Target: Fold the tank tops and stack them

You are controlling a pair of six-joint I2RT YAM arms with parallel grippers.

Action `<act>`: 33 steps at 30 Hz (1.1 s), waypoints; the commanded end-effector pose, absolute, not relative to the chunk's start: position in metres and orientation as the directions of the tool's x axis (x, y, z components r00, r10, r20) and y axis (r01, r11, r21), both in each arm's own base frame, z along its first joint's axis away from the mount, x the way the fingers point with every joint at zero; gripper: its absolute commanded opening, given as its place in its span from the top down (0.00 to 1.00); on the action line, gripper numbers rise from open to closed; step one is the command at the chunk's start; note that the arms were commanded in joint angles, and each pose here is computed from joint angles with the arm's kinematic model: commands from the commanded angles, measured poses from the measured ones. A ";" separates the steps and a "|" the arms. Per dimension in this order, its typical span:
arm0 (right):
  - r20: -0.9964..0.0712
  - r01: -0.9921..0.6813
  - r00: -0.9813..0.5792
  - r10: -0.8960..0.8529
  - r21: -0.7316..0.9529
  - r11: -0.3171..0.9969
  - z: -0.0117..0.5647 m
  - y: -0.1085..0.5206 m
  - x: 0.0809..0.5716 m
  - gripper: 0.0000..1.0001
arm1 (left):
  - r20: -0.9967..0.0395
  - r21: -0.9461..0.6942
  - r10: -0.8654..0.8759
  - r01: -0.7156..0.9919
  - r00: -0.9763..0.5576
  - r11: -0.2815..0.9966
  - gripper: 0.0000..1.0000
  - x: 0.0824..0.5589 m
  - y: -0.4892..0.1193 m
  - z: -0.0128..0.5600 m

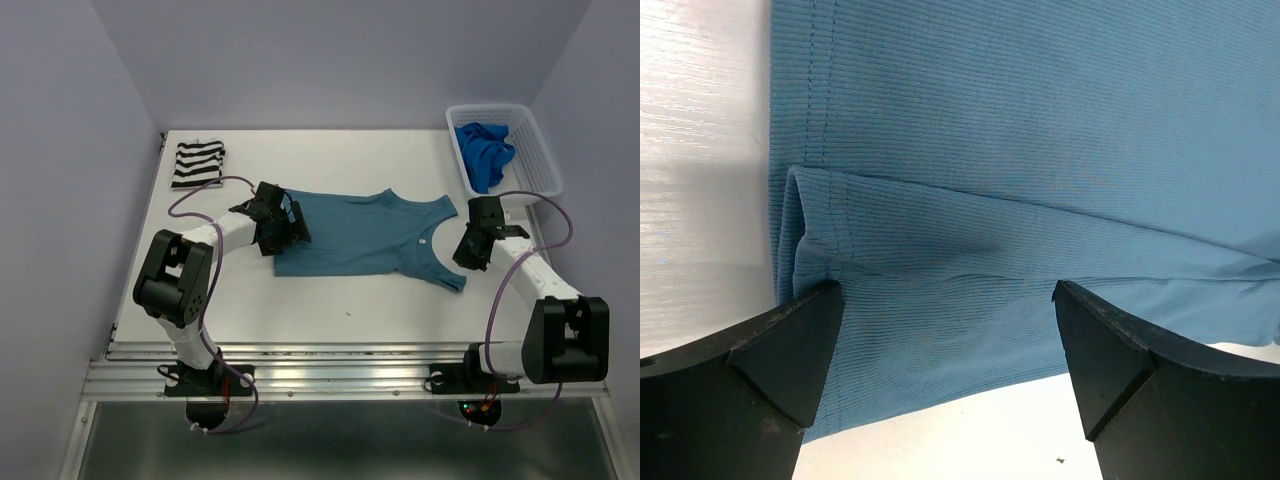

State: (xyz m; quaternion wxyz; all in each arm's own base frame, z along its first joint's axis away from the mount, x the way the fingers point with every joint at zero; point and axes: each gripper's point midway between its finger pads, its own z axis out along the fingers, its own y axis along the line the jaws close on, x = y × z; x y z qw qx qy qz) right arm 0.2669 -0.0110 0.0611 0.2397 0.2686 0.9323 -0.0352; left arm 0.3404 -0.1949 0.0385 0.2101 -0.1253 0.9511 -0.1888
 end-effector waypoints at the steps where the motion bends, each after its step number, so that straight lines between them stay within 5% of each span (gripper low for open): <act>1: -0.528 0.508 -0.722 0.446 0.032 0.861 0.081 -0.023 0.293 0.99 | -0.361 -0.363 -0.296 -0.159 -0.884 0.918 0.01 0.342 -0.188 0.032; 6: -0.504 0.470 -0.750 0.428 0.050 0.881 0.091 -0.015 0.296 0.77 | -0.364 -0.353 -0.299 -0.166 -0.882 0.921 0.01 0.344 -0.183 0.031; 10: -0.471 0.497 -0.741 0.478 0.094 0.863 0.080 -0.007 0.277 0.36 | -0.384 -0.344 -0.293 -0.159 -0.876 0.925 0.01 0.350 -0.182 0.030; 13: -0.434 0.526 -0.746 0.505 0.081 0.847 0.068 -0.007 0.261 0.27 | -0.382 -0.334 -0.288 -0.159 -0.878 0.929 0.01 0.353 -0.179 0.025; 33: -0.322 0.415 -0.816 0.481 0.254 0.874 0.044 0.034 0.239 0.41 | -0.360 -0.364 -0.323 -0.186 -0.875 0.913 0.01 0.348 -0.162 0.024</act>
